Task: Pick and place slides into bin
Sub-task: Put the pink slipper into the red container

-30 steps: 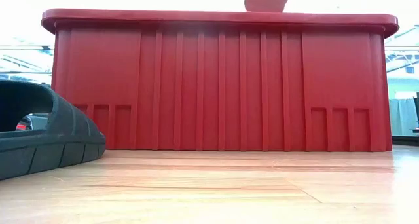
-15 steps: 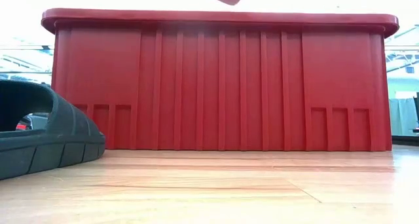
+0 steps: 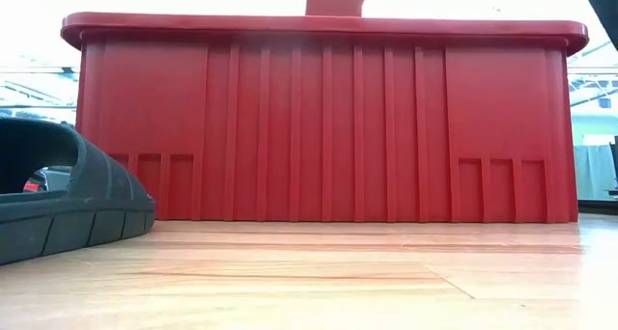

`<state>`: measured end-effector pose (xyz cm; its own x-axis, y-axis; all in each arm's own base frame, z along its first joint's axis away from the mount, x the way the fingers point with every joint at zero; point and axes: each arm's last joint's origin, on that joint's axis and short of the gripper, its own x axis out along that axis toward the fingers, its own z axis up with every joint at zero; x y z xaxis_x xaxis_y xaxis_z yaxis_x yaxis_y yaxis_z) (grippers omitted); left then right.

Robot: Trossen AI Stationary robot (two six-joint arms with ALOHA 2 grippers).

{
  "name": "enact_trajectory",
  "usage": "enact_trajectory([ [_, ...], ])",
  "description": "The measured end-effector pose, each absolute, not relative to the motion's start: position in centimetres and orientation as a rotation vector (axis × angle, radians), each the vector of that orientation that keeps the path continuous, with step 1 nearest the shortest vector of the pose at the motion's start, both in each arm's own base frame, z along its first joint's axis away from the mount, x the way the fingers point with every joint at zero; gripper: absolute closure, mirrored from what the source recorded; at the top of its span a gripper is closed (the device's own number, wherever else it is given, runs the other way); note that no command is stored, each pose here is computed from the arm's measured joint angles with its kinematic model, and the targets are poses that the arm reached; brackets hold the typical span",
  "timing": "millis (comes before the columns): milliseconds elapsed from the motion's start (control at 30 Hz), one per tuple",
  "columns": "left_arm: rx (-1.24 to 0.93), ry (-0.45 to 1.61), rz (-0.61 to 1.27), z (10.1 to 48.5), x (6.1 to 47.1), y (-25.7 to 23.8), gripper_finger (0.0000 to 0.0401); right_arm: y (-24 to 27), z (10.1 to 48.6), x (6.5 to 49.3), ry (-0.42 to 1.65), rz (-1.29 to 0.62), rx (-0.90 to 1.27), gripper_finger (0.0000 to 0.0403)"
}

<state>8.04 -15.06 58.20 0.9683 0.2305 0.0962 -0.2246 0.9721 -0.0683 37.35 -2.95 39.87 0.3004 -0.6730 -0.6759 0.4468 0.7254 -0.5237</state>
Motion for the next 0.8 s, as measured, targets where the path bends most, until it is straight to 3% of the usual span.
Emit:
enact_trajectory([
  [433,-0.056,-0.106,0.232,58.6,7.6,-13.8,0.0146,-2.7,32.9,40.9,1.037,-0.727,-0.25,0.0403],
  [800,-0.028,-0.103,0.233,58.7,7.5,-13.5,0.0146,-4.5,26.9,40.0,1.081,-0.711,-0.141,0.0403],
])
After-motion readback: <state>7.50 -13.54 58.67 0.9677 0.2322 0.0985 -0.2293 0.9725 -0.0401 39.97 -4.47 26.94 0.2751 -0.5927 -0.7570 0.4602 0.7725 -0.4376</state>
